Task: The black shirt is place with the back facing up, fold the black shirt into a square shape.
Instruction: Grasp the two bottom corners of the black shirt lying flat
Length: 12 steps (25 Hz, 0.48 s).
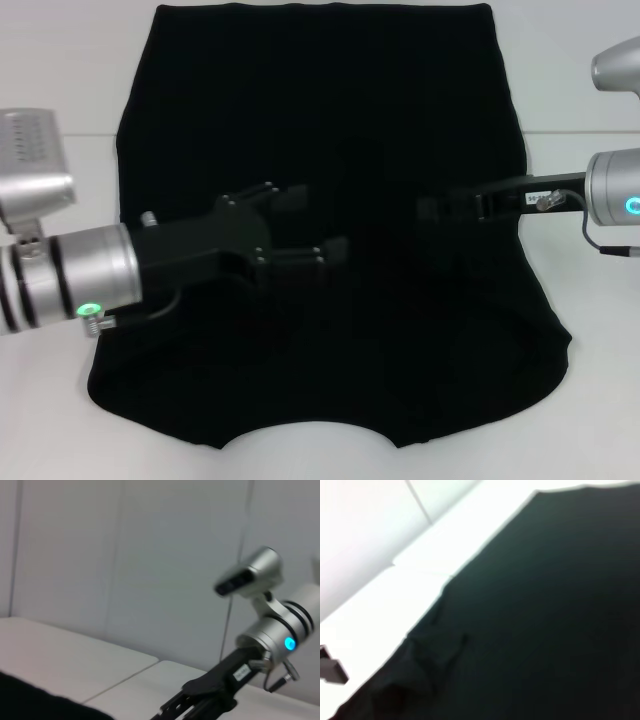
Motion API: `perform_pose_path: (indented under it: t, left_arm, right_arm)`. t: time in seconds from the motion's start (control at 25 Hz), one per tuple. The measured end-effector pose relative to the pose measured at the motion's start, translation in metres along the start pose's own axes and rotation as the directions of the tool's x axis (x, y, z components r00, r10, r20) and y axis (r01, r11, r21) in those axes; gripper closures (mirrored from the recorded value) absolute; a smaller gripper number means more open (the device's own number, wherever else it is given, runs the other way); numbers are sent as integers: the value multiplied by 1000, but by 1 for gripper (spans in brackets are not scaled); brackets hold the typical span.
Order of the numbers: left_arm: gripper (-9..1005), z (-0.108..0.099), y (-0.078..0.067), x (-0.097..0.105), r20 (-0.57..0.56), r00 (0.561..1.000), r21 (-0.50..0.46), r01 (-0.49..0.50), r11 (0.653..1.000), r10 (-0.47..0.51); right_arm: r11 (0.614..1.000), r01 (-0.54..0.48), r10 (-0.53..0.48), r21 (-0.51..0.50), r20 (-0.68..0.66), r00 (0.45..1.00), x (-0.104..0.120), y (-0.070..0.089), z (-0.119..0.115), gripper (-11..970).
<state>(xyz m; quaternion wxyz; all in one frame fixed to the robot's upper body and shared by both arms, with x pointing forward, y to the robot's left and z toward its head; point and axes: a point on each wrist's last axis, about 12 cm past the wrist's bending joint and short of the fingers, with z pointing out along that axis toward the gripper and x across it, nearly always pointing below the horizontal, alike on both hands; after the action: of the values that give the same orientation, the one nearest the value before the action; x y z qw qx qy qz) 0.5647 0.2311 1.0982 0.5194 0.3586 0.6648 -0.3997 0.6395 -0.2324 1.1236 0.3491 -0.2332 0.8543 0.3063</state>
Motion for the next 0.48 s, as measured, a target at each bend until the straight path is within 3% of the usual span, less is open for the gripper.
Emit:
perform_pose_path:
  t: [0.16, 0.36, 0.48]
  left_arm:
    - [50, -27, 4, 6, -5, 997, -44, 82, 996, -83]
    - [51, -66, 1, 18, -48, 996, -149, 65, 987, -73]
    - [51, -86, -2, 25, -90, 993, -195, 52, 980, -70]
  right_arm:
    - [997, 68, -65, -44, 72, 995, 5, 7, 4, 250]
    - [987, 144, -132, -74, 153, 979, 5, 18, 13, 72]
    - [987, 148, -134, -69, 173, 976, 1, 20, 20, 72]
